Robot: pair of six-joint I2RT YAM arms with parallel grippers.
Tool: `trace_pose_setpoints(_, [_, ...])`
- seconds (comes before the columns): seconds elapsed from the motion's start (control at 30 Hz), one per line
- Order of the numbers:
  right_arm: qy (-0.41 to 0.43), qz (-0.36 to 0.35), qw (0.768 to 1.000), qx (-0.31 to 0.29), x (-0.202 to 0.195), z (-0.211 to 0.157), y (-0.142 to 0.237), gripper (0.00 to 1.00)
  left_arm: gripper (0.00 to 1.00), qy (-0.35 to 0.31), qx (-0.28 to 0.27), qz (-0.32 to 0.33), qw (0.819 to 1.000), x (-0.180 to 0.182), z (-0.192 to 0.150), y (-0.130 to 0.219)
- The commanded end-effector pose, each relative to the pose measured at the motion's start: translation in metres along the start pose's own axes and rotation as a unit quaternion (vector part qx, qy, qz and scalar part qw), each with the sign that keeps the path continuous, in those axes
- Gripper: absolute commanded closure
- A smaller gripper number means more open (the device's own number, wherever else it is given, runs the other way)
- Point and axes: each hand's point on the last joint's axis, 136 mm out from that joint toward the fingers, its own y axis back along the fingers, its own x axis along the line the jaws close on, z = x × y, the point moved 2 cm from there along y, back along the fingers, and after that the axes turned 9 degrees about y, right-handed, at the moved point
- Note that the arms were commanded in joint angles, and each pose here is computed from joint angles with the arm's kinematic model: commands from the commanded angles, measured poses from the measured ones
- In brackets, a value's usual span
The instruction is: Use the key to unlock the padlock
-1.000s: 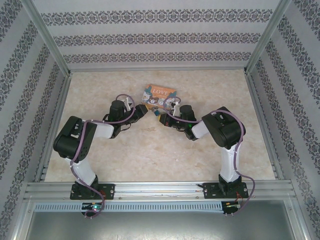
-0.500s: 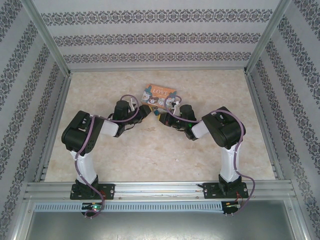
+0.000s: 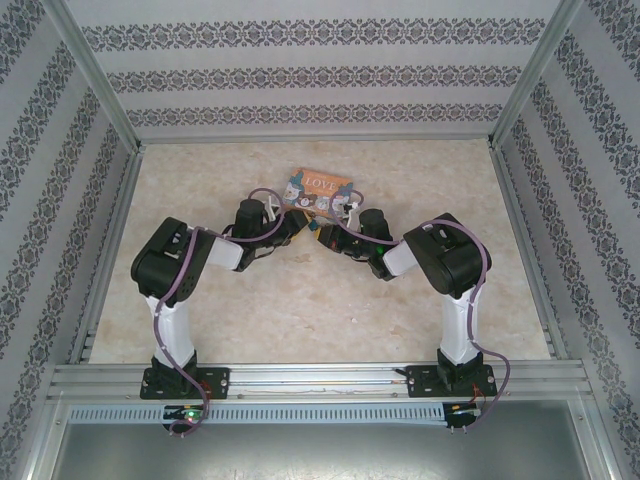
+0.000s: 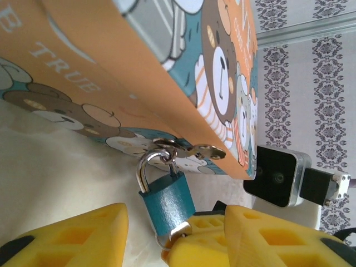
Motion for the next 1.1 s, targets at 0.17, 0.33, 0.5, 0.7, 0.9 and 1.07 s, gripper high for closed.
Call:
trace_pose_setpoints(0.17, [0.012, 0.039, 0.999, -0.01, 0.021, 0.013, -0.003, 1.0, 0.53, 0.001, 0.012, -0.019, 1.0, -0.007, -0.004, -0.01])
trace_pose_setpoints(0.33, [0.008, 0.043, 0.999, -0.008, 0.023, 0.014, -0.004, 1.0, 0.55, 0.0, 0.012, -0.023, 1.0, -0.009, -0.004, -0.013])
trace_pose_setpoints(0.5, [0.007, 0.046, 0.999, -0.006, 0.025, 0.014, -0.004, 1.0, 0.57, 0.002, 0.014, -0.025, 1.0, -0.011, -0.003, -0.017])
trace_pose_setpoints(0.7, [0.002, 0.049, 0.999, -0.005, 0.026, 0.014, -0.004, 1.0, 0.6, 0.005, 0.017, -0.025, 1.0, -0.012, -0.001, -0.021])
trace_pose_setpoints(0.9, [-0.001, 0.055, 0.998, -0.004, 0.03, 0.016, -0.005, 1.0, 0.6, 0.014, 0.021, -0.025, 0.999, -0.01, -0.004, -0.024])
trace_pose_setpoints(1.07, [-0.003, 0.056, 0.998, -0.005, 0.03, 0.017, -0.006, 1.0, 0.64, 0.016, 0.022, -0.033, 0.999, -0.014, -0.006, -0.026])
